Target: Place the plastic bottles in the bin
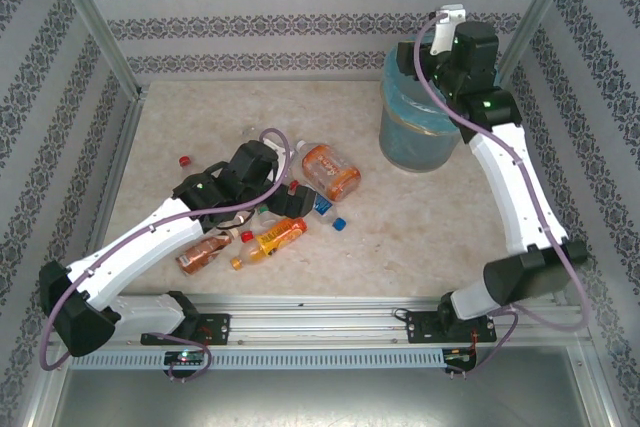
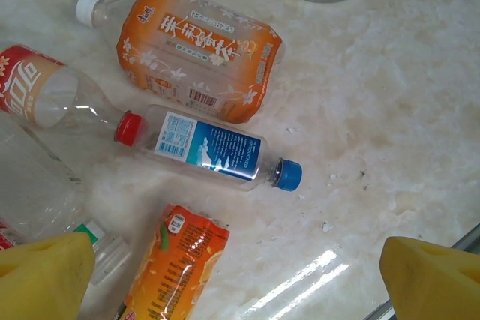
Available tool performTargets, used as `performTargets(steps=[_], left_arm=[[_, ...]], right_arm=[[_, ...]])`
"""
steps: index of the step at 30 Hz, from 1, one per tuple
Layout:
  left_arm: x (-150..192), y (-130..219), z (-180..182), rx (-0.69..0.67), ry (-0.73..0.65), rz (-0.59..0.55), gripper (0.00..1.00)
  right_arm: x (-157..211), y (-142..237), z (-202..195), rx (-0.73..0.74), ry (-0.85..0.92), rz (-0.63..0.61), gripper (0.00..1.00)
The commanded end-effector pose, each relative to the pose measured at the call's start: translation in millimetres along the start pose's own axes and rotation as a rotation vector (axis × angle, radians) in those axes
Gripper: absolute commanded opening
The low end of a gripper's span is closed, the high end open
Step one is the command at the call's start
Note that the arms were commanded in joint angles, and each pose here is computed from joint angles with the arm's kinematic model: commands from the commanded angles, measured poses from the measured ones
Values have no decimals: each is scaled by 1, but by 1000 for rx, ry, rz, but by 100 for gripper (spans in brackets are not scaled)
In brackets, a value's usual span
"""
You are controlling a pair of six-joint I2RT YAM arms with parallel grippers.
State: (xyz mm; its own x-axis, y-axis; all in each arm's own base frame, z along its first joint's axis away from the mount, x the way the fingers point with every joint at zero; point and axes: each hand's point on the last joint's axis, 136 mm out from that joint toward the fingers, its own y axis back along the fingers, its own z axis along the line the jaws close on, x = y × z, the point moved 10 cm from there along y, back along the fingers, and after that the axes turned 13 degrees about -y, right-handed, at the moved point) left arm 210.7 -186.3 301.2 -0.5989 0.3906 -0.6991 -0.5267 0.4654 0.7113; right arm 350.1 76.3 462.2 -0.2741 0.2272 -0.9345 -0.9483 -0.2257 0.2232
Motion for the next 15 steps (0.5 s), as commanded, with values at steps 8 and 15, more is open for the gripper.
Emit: performTargets(steps=[8, 15], left_arm=[[16, 11, 9, -68, -43, 93, 96], [42, 7, 11, -67, -52, 141, 95]], right_arm=[[31, 71, 55, -256, -12, 88, 69], [77, 100, 74, -368, -22, 192, 66]])
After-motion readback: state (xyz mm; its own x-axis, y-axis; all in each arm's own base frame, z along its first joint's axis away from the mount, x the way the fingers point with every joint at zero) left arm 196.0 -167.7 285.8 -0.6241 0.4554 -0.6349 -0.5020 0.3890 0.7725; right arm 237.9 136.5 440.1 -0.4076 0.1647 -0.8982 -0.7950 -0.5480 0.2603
